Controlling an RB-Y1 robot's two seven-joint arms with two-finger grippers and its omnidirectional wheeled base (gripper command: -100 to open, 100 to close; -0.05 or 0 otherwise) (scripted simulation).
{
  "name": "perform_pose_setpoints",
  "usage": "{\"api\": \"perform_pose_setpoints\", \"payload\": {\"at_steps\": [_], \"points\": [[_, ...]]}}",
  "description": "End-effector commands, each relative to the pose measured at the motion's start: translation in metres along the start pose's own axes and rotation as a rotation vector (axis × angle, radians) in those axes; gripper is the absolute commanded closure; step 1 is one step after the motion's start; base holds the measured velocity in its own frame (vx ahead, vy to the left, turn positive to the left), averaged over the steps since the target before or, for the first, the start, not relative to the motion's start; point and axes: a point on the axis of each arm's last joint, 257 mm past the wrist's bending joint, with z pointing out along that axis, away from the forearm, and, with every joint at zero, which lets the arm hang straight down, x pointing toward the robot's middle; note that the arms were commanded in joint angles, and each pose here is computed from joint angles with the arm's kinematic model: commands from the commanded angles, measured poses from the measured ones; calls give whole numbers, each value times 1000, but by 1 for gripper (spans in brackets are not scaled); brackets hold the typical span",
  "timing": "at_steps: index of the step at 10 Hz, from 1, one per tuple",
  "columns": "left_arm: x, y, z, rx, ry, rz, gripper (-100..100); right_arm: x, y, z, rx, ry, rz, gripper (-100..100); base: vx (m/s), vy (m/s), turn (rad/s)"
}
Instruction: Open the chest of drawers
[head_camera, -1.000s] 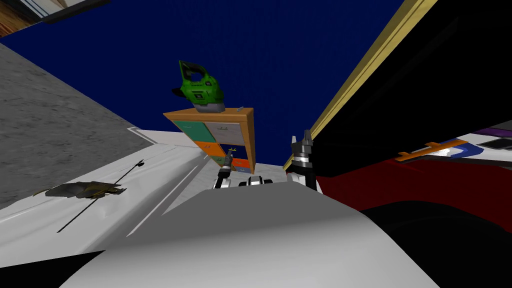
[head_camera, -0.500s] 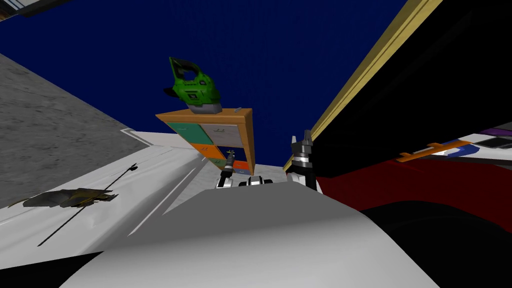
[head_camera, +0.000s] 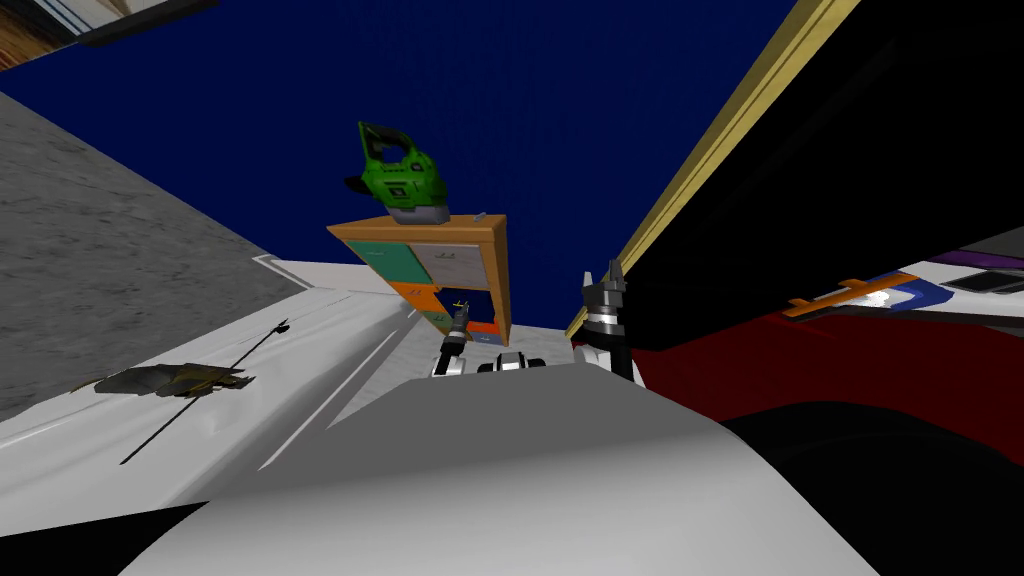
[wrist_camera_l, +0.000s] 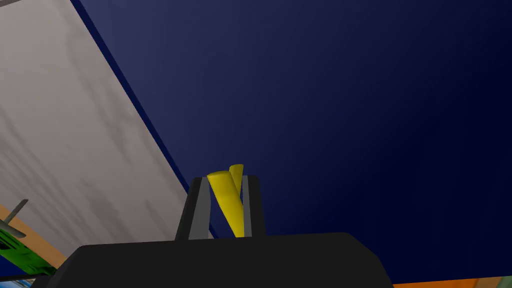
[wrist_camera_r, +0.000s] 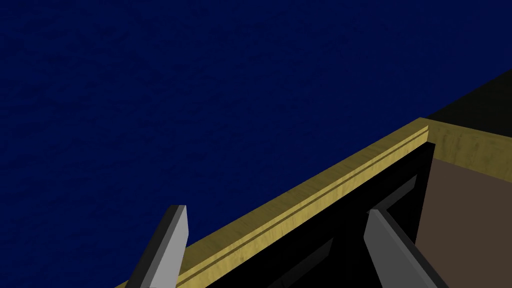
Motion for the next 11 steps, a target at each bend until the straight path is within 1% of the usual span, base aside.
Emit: {"api": "perform_pose_setpoints", "payload": {"at_steps": [1,2,5,6,11], "points": [[0,1,-2,-5,2,1,100,0,0,0,0,0,0,0,-90,12,5],[0,3,-7,-14,6,0,100,0,0,0,0,0,0,0,-123,31,16],[1,3,-13,-17,13,-1,100,0,0,0,0,0,0,0,-196,40,22],[-4,-9,-3,-9,9,-1,-100,0,0,0,0,0,0,0,-116,26,-15],[-13,-33,12,-10,5,1,-100,0,0,0,0,0,0,0,-3,-7,-9]]}}
